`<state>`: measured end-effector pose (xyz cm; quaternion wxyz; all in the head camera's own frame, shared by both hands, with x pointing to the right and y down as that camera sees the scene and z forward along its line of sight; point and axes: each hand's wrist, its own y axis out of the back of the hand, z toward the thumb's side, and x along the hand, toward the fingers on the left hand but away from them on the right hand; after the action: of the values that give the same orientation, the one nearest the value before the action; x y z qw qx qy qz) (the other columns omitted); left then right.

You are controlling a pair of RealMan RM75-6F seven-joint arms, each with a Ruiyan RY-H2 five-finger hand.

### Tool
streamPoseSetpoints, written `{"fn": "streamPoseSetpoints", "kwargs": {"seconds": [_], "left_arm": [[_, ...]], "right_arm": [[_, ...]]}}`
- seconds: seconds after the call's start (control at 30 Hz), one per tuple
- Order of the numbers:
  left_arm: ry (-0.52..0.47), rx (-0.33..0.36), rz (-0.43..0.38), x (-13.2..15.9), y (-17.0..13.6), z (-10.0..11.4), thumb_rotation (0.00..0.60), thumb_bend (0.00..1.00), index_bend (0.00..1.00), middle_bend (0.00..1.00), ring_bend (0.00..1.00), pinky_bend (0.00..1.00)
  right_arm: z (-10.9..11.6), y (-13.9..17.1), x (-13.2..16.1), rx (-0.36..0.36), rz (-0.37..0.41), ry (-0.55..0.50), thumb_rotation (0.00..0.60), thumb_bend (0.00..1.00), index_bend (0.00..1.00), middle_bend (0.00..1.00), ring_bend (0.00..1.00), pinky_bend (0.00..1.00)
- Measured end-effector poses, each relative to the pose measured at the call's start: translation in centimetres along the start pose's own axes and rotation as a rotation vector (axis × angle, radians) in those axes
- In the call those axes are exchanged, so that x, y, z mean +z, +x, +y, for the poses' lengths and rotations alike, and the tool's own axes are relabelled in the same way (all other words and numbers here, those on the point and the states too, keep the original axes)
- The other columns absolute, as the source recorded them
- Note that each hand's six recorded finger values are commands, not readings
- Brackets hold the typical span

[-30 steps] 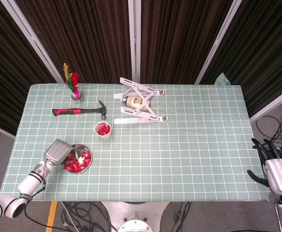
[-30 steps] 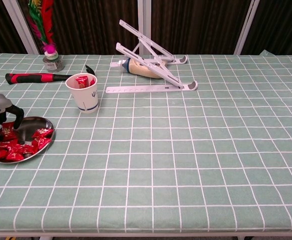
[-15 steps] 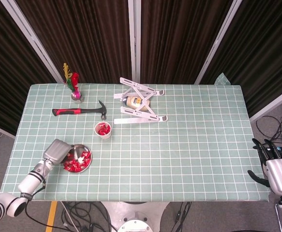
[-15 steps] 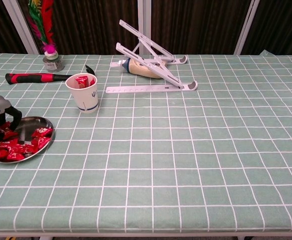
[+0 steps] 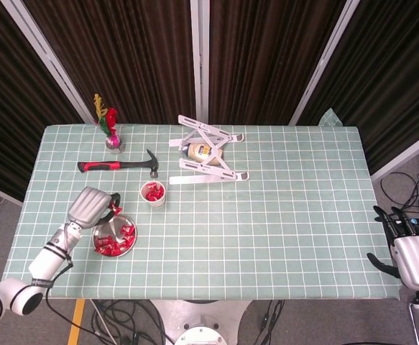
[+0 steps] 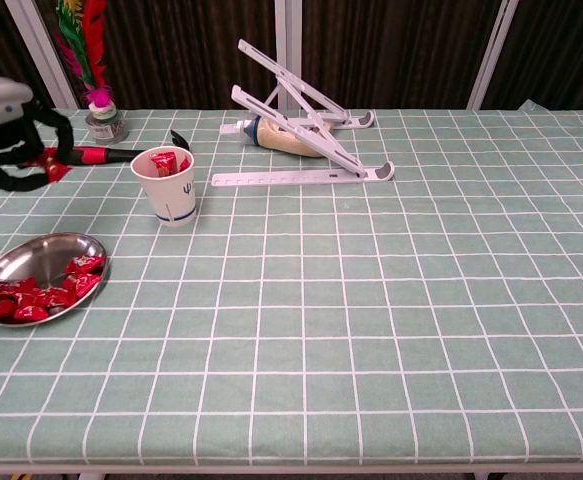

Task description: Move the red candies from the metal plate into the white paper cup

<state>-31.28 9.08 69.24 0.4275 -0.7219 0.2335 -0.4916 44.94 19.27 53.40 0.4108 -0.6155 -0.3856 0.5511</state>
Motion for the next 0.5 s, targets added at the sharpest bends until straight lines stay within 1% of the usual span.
{"fn": "streamPoseSetpoints", "kwargs": {"seconds": [0.03,0.1,0.23,0.5], "left_arm": [[-0.007,0.010,-0.011,0.5,0.7,0.7,0.600,0.42,0.61,0.98,0.97,1.00],[-0.019,0.014,-0.023,1.1,1.7,1.3,0.600,0.42,0.60,0.98,0.97,1.00],[-0.042,0.005,-0.045,2.8,4.3,2.3,0.600,0.42,0.60,0.98,0.97,1.00],[-0.043,-0.053,-0.052,5.1,7.7,1.6,0.600,0.42,0.58,0.97,0.96,1.00]], "right_arm": [[0.0,0.0,0.0,0.001,0.000,-0.001,0.600,0.10,0.08,0.28,0.10,0.32],[-0.1,0.0,0.0,0.002,0.000,-0.003,0.600,0.10,0.08,0.28,0.10,0.32],[0.0,0.1,-0.1,0.000,-0.001,-0.002,0.600,0.10,0.08,0.28,0.10,0.32],[0.1,0.3,-0.5,-0.002,-0.012,-0.003,0.600,0.10,0.08,0.28,0.10,0.33]]}}
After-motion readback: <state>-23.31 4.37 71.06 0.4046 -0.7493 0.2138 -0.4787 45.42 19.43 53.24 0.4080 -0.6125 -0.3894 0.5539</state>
